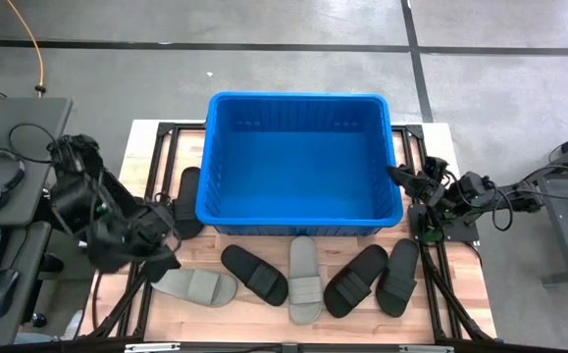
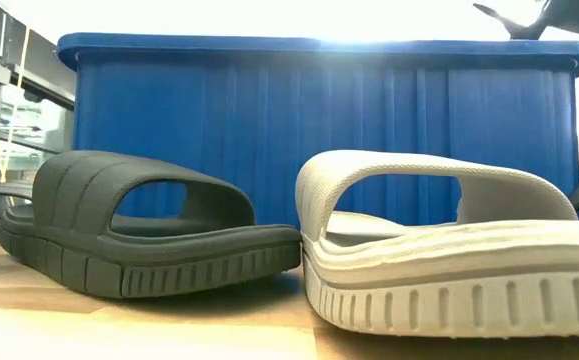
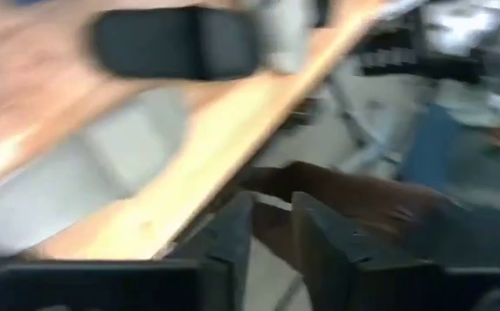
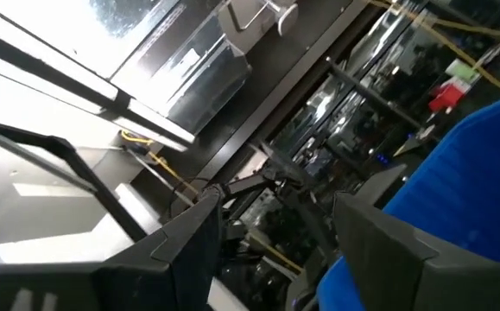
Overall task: Pick and place slides into bin
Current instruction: Put the left gray slide into the blue bin
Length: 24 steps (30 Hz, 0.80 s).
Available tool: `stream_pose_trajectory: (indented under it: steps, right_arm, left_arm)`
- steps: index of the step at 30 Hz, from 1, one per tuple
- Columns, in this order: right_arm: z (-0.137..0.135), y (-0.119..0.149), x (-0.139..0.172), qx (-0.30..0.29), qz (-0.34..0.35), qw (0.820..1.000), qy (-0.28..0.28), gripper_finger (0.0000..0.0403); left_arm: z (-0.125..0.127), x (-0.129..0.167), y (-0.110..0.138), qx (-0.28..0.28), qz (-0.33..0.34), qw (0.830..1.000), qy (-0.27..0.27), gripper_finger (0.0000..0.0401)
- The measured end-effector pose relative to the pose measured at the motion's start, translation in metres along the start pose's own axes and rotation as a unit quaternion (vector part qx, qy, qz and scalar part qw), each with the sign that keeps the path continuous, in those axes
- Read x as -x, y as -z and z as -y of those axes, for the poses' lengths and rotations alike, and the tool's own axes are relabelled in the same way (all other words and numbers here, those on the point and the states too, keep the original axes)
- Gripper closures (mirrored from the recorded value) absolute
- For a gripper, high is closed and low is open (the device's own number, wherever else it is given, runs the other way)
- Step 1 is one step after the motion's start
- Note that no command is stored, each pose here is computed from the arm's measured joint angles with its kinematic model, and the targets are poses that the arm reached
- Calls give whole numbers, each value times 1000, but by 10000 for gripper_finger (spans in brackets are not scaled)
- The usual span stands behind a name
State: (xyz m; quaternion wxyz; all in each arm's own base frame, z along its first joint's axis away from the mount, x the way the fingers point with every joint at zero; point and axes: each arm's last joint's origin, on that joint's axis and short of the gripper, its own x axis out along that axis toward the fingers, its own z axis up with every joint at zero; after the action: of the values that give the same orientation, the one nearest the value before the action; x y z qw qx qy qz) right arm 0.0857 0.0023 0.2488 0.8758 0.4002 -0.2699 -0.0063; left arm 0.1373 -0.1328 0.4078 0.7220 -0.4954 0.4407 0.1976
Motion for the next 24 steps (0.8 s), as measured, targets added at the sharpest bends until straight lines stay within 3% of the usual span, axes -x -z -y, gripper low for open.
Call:
stream_pose_trajectory:
  steps: [4,7,11,17,24]
  right_arm:
    - [0,1,0,-10,-10,1000,-9,192]
    - [-1,1,0,-17,-12,1000,-11,192]
    - [-1,1,0,-21,-13,1000,-12,192]
    - [-1,1,0,-26,-12,1000,-12,192]
    - [0,1,0,-31,-7,999,-6,192]
  left_arm:
    - [-5,-15,14,2,20,996,-87,243]
    - [-7,-26,25,3,39,994,-102,215]
    - [-13,-49,41,18,54,995,-78,209]
    - [-28,-87,61,31,68,997,-33,236]
    - [-76,-97,60,46,71,996,-2,251]
